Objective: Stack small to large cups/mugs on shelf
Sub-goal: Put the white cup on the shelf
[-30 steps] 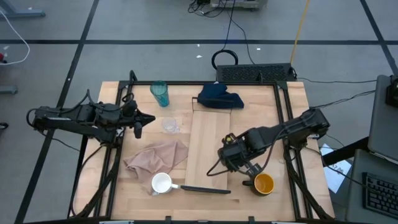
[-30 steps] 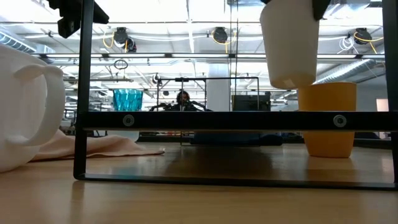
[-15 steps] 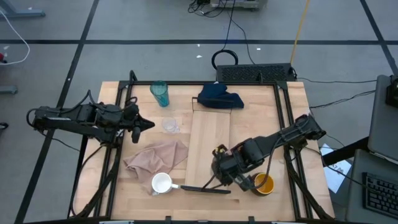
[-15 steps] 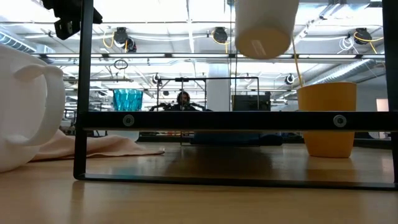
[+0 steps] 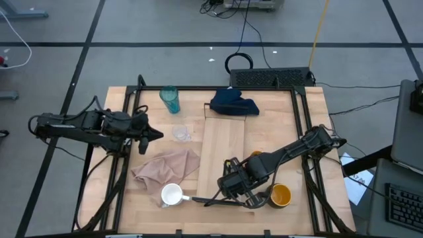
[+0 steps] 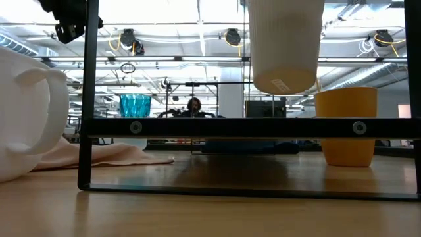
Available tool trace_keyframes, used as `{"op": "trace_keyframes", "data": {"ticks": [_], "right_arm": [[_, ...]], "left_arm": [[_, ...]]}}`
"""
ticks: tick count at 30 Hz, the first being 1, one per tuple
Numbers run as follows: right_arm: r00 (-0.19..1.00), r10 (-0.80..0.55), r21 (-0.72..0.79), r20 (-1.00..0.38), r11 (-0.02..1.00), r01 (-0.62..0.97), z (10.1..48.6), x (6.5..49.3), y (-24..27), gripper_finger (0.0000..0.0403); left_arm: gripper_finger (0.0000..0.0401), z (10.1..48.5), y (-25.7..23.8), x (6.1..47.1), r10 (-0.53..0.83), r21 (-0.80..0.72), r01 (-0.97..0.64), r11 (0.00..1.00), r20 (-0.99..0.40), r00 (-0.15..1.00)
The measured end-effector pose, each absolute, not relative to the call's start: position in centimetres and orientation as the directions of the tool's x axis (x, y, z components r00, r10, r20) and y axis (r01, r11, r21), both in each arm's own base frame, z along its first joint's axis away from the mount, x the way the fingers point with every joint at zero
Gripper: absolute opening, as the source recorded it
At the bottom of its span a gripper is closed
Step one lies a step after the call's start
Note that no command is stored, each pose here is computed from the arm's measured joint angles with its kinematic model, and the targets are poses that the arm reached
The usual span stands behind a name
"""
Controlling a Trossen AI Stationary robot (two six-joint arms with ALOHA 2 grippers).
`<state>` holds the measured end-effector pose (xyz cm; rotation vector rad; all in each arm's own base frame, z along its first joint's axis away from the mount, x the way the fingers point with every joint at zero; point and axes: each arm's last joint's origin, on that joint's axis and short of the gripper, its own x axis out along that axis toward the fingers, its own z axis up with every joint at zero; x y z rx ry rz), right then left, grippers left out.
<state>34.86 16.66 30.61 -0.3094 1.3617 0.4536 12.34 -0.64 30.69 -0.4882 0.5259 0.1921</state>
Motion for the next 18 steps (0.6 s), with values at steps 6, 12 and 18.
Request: {"op": "trace_keyframes", "data": {"ticks": [6, 12, 18], "right_arm": [[0.121, 0.177, 0.111, -0.977, 0.9, -0.421, 30.6, 34.7, 17.1, 0.0], [0.123, 0.182, 0.127, -0.976, 0.924, -0.36, 30.6, 34.5, 17.5, 0.0], [0.114, 0.202, 0.154, -0.973, 0.93, -0.334, 29.8, 35.1, 18.0, 0.0]], "left_arm": [[0.0033, 30.5, -0.6, 12.2, 0.054, -0.377, -0.304, 0.875, -0.548, 0.835], [0.0033, 30.4, -0.6, 12.2, 0.054, -0.376, -0.304, 0.875, -0.549, 0.834], [0.0033, 30.4, -0.6, 12.2, 0.048, -0.386, -0.304, 0.871, -0.55, 0.834]]}}
